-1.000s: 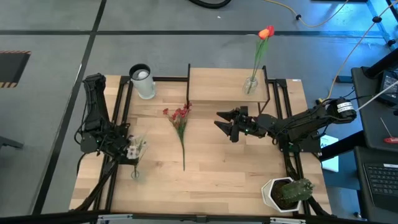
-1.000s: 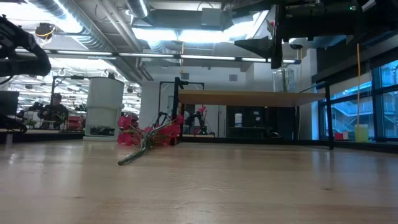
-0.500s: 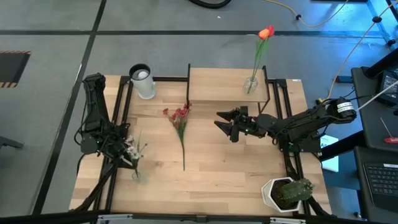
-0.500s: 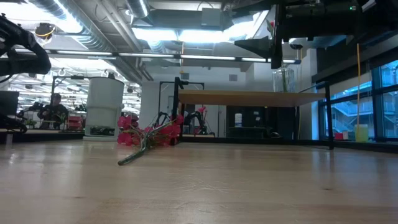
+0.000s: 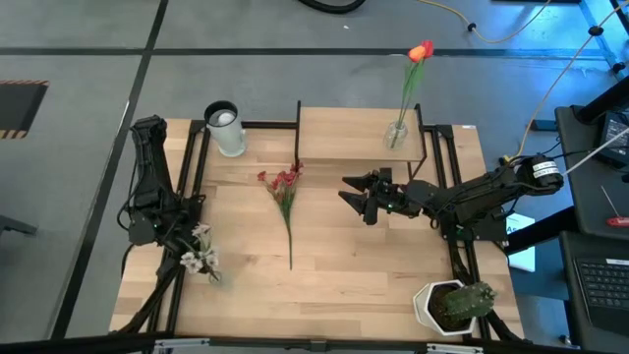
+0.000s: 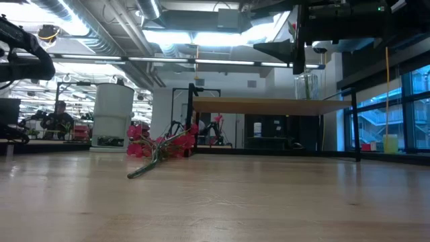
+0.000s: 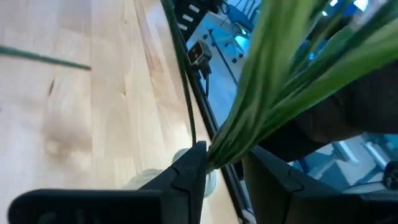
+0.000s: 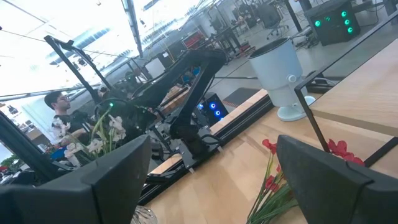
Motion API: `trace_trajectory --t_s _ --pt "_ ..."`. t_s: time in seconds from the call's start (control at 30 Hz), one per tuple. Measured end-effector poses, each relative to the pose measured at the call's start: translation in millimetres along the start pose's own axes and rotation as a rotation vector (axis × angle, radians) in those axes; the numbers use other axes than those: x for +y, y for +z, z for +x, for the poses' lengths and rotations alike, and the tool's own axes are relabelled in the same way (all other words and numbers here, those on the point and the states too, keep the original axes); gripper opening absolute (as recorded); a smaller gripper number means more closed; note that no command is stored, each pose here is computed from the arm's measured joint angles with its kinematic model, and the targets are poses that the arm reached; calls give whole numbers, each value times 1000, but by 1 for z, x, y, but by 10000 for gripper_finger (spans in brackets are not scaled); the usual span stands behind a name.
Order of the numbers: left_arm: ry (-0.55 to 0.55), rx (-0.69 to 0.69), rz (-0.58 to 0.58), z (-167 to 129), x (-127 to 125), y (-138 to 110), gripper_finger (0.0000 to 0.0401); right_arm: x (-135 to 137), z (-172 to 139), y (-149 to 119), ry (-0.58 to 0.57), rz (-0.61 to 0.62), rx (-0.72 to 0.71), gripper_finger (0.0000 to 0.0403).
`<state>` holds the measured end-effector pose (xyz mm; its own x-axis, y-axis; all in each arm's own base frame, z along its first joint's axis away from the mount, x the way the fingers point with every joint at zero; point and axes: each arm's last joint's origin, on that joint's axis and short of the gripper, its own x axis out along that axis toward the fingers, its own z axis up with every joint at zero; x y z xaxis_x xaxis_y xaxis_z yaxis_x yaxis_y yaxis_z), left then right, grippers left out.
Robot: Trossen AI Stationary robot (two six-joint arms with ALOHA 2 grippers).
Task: Pick and place flowers into a vace then onto a shelf
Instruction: Put the white flowers into the transparent vase, then put the red flowers into the transparent vase
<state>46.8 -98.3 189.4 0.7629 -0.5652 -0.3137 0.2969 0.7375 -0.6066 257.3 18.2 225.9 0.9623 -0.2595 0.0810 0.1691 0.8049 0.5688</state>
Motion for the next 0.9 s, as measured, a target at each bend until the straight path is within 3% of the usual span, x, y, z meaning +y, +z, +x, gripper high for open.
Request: trace_trajectory --t_s 0.37,0.63,0.9 --pt "-57 101 -263 0 -2 -3 97 0 0 0 0 -2 1 349" --pt "-94 190 -384 -1 -4 -5 97 0 0 0 0 -8 1 349" --pt "-13 245 -768 -1 0 -8 97 0 0 0 0 -32 1 349"
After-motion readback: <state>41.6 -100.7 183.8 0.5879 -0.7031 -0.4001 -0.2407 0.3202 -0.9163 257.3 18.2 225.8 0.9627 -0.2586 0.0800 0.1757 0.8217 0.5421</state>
